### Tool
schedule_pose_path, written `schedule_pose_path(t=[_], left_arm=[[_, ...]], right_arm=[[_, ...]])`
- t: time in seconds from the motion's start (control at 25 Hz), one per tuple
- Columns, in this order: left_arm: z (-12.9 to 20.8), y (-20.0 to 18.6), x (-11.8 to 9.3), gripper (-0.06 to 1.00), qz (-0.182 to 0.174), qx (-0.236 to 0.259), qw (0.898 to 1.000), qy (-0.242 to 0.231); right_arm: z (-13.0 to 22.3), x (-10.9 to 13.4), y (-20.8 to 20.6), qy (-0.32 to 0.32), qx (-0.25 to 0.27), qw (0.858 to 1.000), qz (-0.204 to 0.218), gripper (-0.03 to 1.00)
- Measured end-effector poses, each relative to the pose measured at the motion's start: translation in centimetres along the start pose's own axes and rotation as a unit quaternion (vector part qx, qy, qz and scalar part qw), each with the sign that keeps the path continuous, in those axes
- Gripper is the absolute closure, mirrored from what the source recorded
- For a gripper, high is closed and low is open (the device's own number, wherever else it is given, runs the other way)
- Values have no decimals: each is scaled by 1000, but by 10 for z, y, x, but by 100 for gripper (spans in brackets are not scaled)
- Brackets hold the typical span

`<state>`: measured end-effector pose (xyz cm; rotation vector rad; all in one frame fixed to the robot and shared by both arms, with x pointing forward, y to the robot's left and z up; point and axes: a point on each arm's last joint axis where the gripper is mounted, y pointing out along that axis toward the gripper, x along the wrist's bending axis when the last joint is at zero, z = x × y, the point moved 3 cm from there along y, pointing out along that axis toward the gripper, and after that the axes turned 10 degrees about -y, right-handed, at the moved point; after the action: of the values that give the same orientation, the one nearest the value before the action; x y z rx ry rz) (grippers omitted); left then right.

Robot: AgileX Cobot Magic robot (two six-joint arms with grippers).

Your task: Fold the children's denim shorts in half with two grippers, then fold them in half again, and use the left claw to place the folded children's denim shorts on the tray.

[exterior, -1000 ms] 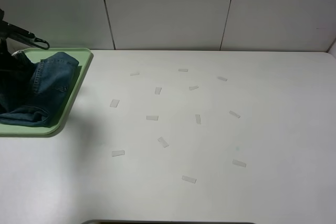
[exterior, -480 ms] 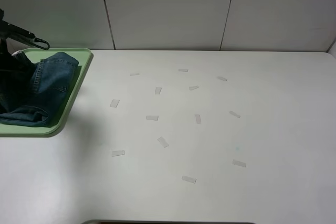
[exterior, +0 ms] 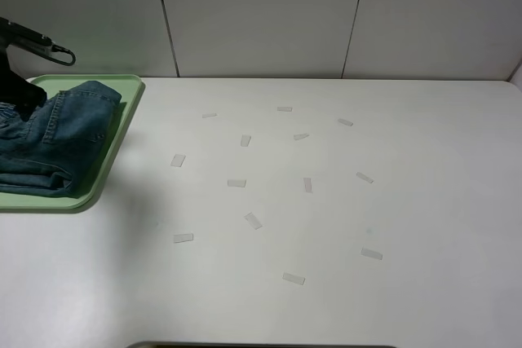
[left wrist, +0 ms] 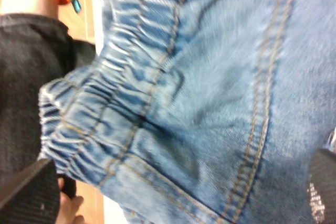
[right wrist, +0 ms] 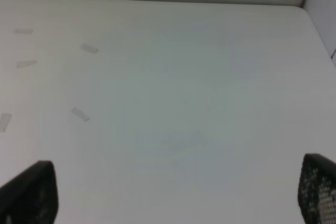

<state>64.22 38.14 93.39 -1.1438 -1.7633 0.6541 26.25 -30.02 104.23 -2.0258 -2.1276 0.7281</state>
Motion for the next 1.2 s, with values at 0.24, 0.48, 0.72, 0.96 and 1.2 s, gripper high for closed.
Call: schedule_pose_path(t=[0.24,0.48,0.72,0.96,1.2], left_arm=[[-12,-25,11,0,1,-42,999,-16],[-20,-57,21,0,17,-74,995,-63],[-29,-103,12,0,54,-122,988,-84],[-36,-144,5,0,84,-173,978,-83],[-24,-187,10,0,117,-253,956,-88]], right_arm=[[0,0,0,0,0,1000,0,27],[0,0,0,0,0,1000,0,27],[0,0,0,0,0,1000,0,27],[0,0,0,0,0,1000,0,27],[0,0,0,0,0,1000,0,27]])
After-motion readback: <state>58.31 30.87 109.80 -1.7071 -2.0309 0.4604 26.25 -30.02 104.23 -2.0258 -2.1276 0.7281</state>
